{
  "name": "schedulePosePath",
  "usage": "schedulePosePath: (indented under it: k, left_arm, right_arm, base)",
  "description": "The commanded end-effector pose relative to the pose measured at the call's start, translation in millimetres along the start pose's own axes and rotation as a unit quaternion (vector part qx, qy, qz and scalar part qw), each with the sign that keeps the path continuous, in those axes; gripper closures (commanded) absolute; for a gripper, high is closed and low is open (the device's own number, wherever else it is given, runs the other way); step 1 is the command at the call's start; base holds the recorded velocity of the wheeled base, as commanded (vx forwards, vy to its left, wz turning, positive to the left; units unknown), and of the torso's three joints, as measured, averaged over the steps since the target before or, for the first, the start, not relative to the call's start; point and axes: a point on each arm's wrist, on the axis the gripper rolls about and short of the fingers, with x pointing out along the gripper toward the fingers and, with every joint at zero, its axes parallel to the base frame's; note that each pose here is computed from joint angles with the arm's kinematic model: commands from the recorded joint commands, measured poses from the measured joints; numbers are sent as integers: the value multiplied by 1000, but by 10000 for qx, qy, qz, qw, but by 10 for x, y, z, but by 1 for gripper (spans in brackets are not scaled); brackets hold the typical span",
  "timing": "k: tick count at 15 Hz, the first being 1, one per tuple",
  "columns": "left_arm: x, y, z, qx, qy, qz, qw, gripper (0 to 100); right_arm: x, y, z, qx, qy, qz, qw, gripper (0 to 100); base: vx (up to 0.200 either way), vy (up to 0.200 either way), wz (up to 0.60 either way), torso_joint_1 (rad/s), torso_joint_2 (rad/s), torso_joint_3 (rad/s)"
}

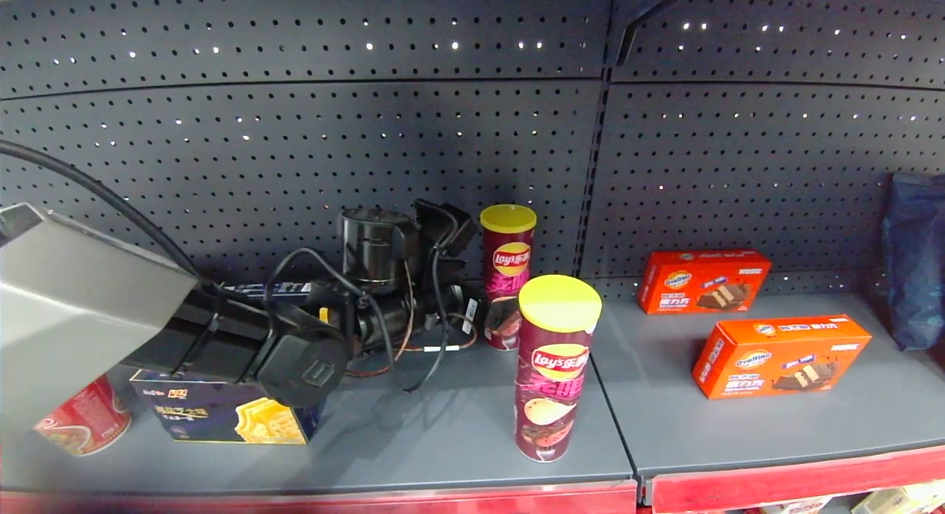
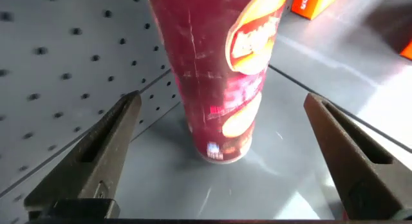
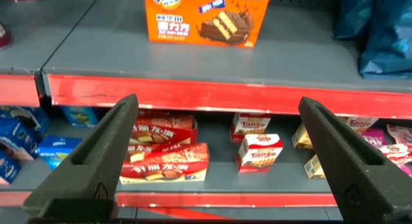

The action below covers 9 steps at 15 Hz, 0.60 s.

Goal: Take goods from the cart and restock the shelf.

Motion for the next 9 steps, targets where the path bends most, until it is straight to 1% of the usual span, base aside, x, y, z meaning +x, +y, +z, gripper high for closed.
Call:
schedulePosePath:
  k: [1, 4, 5, 6, 7, 9]
  left_arm:
    - [-225, -20, 127, 25, -153, 17, 9999, 0]
    - [-372, -11, 178, 26, -210, 138, 9997, 0]
    - [-514, 27, 174, -26, -194, 249, 9995, 0]
    - [-615, 59, 185, -46, -220, 318, 9992, 0]
    - [-783, 110, 247, -51, -341, 436, 9985, 0]
    - [-1118, 143, 332, -58, -555, 610, 9966, 0]
  right_arm:
    - [4, 1, -9, 10, 20, 4, 10000, 0]
    - [4, 1, -9, 18, 21, -4, 10000, 0]
    - [4, 1, -9, 10, 21, -4, 10000, 0]
    - [4, 1, -9, -21, 20, 4, 10000, 0]
    - [4, 1, -9, -21, 20, 4, 10000, 0]
    - [4, 1, -9, -21, 21, -4, 10000, 0]
  base:
    - [0, 0, 0, 0, 0, 0]
    - [0, 0, 0, 0, 0, 0]
    - [0, 0, 0, 0, 0, 0]
    - [0, 0, 0, 0, 0, 0]
    - [0, 0, 0, 0, 0, 0]
    - [0, 0, 0, 0, 0, 0]
